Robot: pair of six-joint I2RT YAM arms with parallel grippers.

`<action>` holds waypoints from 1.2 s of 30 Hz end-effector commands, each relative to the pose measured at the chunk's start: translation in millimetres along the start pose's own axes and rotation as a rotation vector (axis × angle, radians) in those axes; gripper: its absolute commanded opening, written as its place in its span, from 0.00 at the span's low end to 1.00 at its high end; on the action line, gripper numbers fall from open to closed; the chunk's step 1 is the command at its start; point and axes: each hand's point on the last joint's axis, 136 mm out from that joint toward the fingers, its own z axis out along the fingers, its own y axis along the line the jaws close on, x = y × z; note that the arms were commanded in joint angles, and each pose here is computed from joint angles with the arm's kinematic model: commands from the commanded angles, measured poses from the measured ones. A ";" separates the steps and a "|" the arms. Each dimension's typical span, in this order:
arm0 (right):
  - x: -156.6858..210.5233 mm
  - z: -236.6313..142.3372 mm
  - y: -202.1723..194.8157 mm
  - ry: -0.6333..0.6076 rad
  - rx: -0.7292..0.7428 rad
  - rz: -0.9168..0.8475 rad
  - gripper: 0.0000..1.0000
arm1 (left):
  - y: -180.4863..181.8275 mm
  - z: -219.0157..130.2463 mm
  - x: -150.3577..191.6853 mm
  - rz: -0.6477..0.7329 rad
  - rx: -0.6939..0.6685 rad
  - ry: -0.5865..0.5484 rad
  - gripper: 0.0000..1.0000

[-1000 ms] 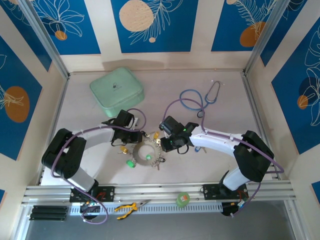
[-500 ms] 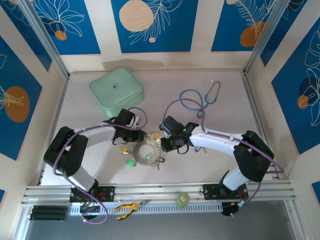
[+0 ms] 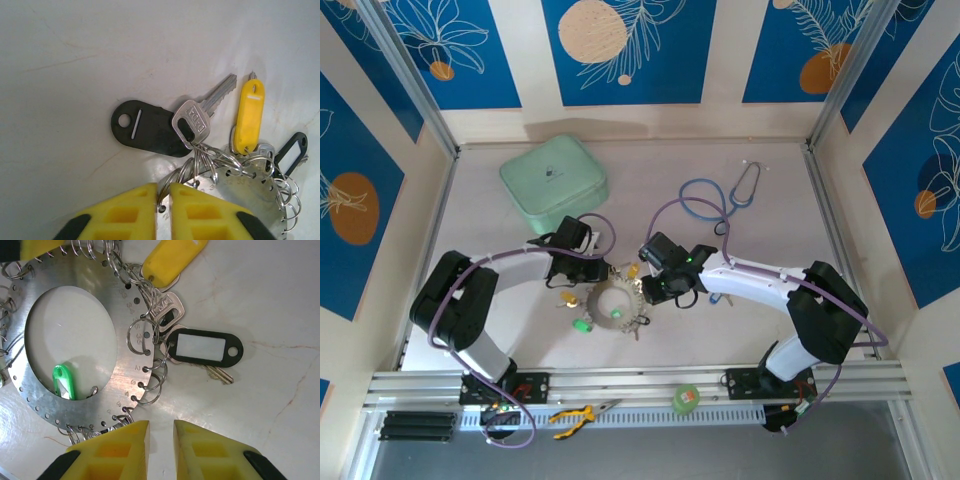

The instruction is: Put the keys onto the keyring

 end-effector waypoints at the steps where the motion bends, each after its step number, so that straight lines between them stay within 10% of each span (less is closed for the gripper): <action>1: -4.2 -8.0 4.2 -0.009 -0.009 -0.005 0.20 | -7.4 1.7 -2.8 0.018 0.026 0.009 0.09; 36: -65.6 -76.2 -51.9 -0.276 -0.132 0.118 0.18 | -45.3 -61.5 -33.0 0.563 -0.070 -0.382 0.00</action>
